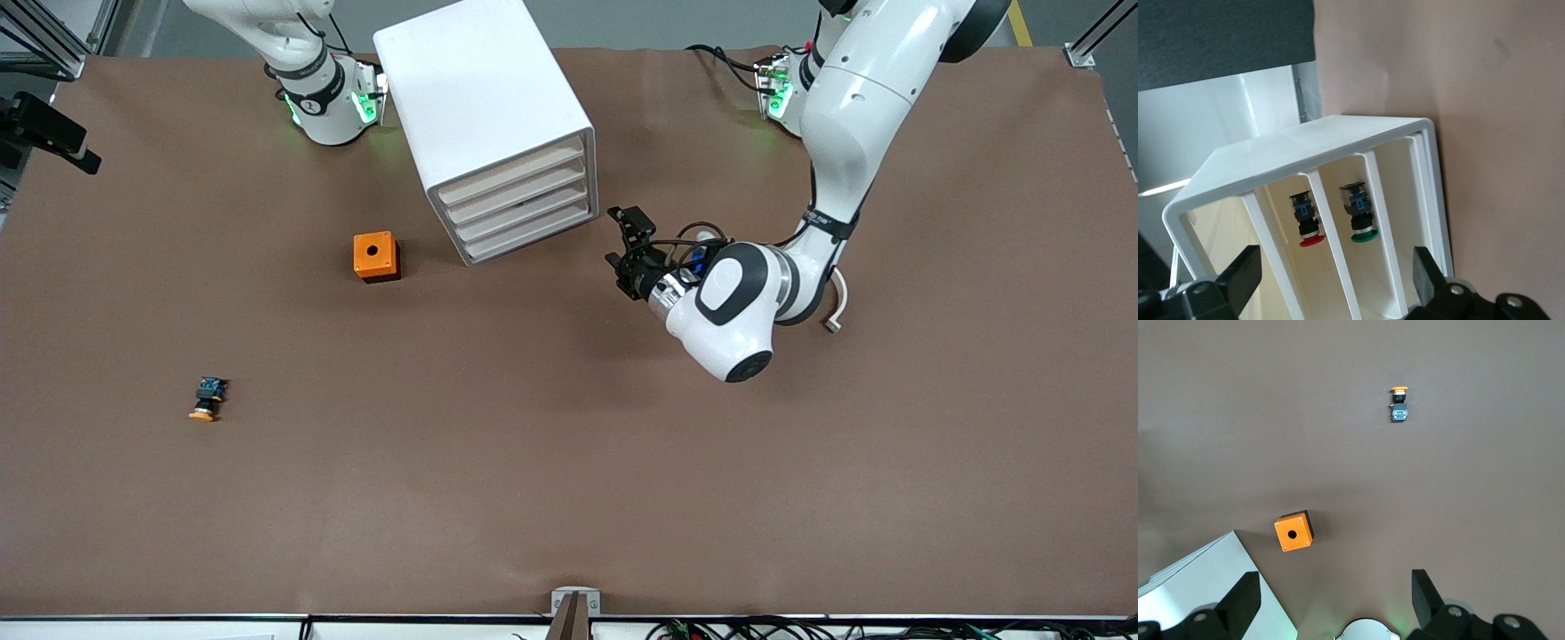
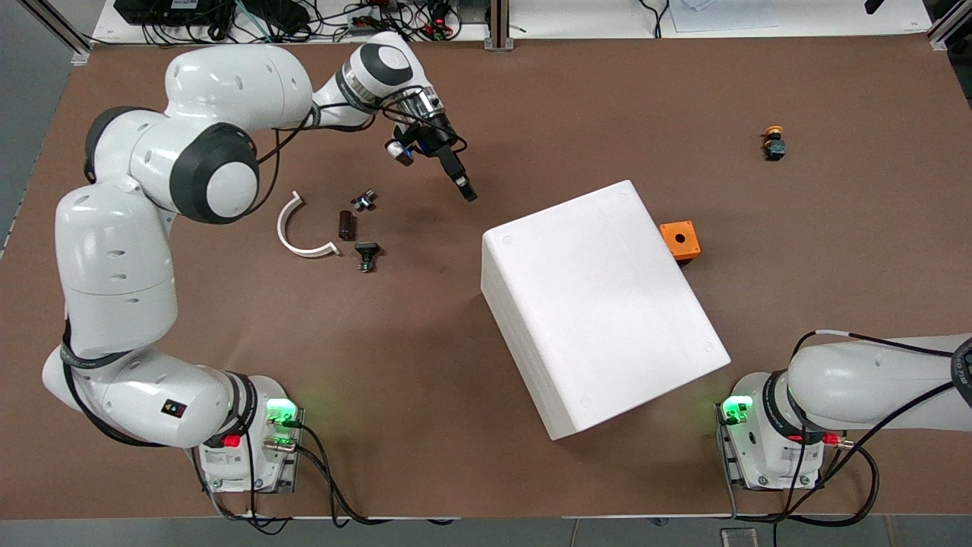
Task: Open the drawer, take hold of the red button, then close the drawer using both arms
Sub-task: 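Move the left gripper toward the white cabinet's drawer handle, then grasp the drawer handle with the left gripper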
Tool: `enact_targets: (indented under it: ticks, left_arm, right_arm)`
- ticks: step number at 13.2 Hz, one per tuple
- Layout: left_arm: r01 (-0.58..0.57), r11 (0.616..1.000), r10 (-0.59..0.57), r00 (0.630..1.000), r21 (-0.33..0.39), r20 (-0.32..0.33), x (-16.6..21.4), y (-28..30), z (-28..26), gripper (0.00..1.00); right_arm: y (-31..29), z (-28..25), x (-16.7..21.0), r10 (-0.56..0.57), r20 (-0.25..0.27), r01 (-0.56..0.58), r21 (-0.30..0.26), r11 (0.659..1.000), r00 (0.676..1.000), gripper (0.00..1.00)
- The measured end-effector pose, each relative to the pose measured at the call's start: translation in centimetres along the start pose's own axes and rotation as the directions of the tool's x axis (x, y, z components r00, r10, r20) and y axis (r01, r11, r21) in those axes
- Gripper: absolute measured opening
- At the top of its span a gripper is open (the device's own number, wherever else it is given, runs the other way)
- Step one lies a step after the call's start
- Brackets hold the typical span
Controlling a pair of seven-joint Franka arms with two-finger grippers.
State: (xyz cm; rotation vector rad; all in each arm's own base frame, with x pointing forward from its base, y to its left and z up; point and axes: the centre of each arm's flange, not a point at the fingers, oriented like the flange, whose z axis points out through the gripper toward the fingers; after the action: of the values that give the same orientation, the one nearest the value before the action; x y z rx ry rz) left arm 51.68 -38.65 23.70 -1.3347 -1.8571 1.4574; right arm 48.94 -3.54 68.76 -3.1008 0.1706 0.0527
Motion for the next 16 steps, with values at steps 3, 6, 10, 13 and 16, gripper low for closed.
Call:
enact_targets:
  ticks: [3,6,10,13,16]
  left_arm:
    - [0.058,0.996,-0.058,0.998,0.063,0.006,-0.1,1.4,2.2,1.00]
    - [0.119,0.984,-0.121,0.993,0.129,0.007,-0.6,2.1,4.7,1.00]
    - [0.132,0.979,-0.130,0.991,0.158,-0.019,-1.3,2.1,7.3,0.73]
    - [0.132,0.977,-0.125,0.991,0.170,-0.049,-1.7,1.9,9.2,0.54]
    - [0.133,0.974,-0.117,0.988,0.185,-0.096,-2.2,1.3,11.9,0.53]
  right_arm:
    - [0.0,0.0,-0.1,0.000,0.005,0.000,0.000,1.000,1.000,1.00]
    - [0.0,0.1,-0.1,0.000,0.008,0.000,0.000,1.000,1.000,1.00]
    - [0.0,0.1,-0.1,0.000,0.008,0.000,0.000,1.000,1.000,1.00]
    - [0.0,0.1,-0.1,-0.001,0.008,0.001,0.000,1.000,1.000,1.00]
    - [0.0,0.1,-0.1,-0.001,0.008,0.001,0.000,1.000,1.000,1.00]
